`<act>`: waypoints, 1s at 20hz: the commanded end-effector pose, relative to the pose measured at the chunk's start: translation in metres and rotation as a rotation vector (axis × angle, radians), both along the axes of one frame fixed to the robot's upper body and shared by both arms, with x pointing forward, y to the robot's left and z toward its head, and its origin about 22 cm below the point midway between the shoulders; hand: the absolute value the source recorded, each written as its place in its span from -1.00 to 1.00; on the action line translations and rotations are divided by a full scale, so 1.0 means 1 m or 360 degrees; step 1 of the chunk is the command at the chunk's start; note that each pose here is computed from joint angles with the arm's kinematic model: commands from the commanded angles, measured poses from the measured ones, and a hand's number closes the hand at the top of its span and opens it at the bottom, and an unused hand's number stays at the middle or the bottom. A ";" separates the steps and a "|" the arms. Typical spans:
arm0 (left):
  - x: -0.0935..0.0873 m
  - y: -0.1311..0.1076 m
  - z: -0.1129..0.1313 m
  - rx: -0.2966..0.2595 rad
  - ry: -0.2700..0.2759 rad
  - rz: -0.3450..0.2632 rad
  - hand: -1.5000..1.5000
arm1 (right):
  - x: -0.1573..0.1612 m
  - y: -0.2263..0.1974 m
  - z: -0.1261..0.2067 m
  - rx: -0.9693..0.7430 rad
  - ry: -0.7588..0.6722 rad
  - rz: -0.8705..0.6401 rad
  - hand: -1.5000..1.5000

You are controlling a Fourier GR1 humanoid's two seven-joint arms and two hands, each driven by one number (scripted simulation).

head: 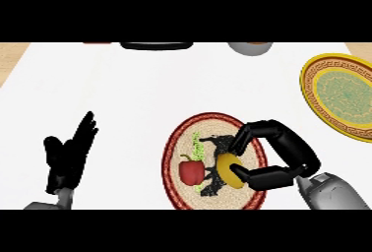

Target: Pick the lemon from the placemat and place it in the plate

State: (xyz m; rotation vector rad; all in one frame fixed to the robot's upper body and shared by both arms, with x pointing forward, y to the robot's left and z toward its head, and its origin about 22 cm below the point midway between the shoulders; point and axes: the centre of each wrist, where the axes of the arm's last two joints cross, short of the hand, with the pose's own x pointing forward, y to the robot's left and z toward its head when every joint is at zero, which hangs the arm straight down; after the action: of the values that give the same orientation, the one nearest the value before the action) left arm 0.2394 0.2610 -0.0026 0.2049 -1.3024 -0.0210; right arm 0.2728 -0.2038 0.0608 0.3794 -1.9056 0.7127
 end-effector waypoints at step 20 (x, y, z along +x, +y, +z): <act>0.015 -0.003 0.014 0.0096 0.0012 0.0003 0.00 | 0.045 -0.005 0.050 -0.1303 -0.0411 0.0571 -1.00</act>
State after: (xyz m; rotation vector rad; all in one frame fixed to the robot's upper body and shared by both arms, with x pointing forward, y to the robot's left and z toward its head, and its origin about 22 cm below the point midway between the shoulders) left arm 0.2479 0.2540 -0.0053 0.2464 -1.2839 -0.0371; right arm 0.3098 -0.2193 0.0874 0.1874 -1.7539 1.6011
